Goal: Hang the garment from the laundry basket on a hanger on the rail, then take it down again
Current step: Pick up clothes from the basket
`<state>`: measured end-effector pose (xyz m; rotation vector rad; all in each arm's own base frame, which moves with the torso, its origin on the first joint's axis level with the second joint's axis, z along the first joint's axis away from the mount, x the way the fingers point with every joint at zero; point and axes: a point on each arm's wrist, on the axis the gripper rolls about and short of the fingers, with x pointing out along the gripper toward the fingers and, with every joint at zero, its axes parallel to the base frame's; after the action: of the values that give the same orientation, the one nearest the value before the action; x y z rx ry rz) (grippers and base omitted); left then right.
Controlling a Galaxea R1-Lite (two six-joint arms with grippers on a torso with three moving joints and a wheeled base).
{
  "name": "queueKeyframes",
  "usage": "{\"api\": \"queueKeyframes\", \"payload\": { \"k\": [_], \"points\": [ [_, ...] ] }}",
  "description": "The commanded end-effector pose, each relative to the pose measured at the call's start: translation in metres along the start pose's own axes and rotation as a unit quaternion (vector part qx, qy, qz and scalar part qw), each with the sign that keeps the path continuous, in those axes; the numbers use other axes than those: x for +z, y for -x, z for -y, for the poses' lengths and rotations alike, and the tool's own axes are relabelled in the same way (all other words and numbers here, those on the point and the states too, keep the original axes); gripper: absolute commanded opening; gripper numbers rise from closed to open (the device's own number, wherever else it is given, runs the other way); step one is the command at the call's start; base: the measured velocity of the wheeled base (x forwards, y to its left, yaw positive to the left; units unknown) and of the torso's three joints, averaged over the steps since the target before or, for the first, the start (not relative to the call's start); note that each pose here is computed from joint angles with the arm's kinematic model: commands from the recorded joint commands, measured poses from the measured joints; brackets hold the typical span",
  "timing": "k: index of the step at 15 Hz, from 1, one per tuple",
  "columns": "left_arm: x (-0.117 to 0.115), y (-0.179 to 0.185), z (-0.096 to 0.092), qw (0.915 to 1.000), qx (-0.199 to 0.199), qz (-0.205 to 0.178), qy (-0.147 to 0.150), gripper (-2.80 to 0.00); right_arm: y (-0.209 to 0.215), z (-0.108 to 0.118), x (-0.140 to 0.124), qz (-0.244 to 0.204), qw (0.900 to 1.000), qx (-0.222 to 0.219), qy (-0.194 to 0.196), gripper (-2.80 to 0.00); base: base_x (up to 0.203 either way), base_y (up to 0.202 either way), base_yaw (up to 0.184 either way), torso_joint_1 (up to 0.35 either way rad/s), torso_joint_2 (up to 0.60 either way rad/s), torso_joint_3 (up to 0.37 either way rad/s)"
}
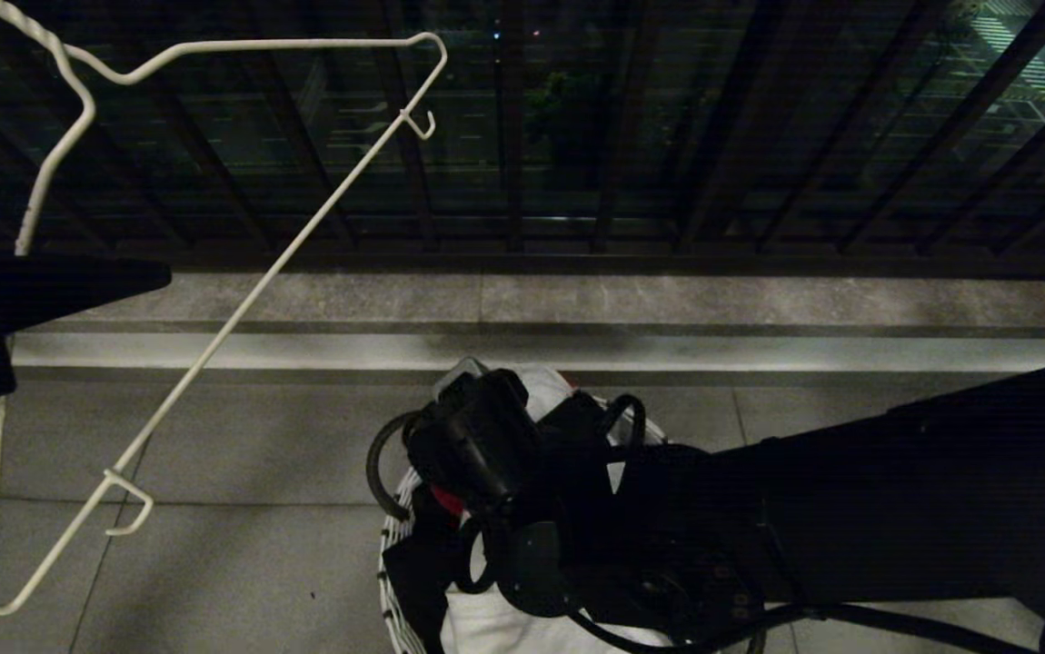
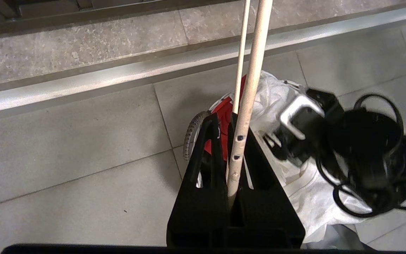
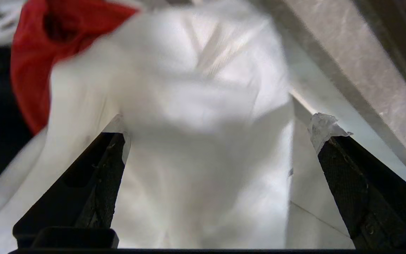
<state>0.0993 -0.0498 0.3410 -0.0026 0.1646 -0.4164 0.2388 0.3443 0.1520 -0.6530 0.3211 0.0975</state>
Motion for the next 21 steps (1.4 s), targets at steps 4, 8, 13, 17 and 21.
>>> {"api": "queueKeyframes", "payload": {
  "k": [4, 8, 13, 17, 21],
  "points": [
    [0.0, 0.0, 0.0, 1.0, 0.0, -0.001, 0.0, -2.8, 0.012, 0.004, -0.014, -0.006, 1.0, 0.004, 0.015, 0.0, 0.0, 0.0, 0.0, 0.0, 0.0, 0.0],
    [0.0, 0.0, 0.0, 1.0, 0.0, -0.001, 0.0, -2.8, 0.006, 0.011, -0.01, -0.001, 1.0, -0.004, 0.0, 0.0, 0.0, 0.0, 0.0, 0.0, 0.0, 0.0],
    [0.0, 0.0, 0.0, 1.0, 0.0, -0.001, 0.0, -2.8, 0.002, 0.002, 0.005, 0.023, 0.999, -0.005, -0.026, 0.0, 0.0, 0.0, 0.0, 0.0, 0.0, 0.0],
    [0.0, 0.001, 0.0, 1.0, 0.0, 0.0, 0.0, -2.8, 0.005, 0.007, 0.011, 0.036, 0.998, -0.008, -0.043, 0.0, 0.0, 0.0, 0.0, 0.0, 0.0, 0.0],
    [0.0, 0.004, 0.0, 1.0, 0.0, 0.003, 0.0, -2.8, 0.018, 0.023, 0.005, 0.034, 0.999, -0.008, -0.039, 0.0, 0.0, 0.0, 0.0, 0.0, 0.0, 0.0]
  ]
}}
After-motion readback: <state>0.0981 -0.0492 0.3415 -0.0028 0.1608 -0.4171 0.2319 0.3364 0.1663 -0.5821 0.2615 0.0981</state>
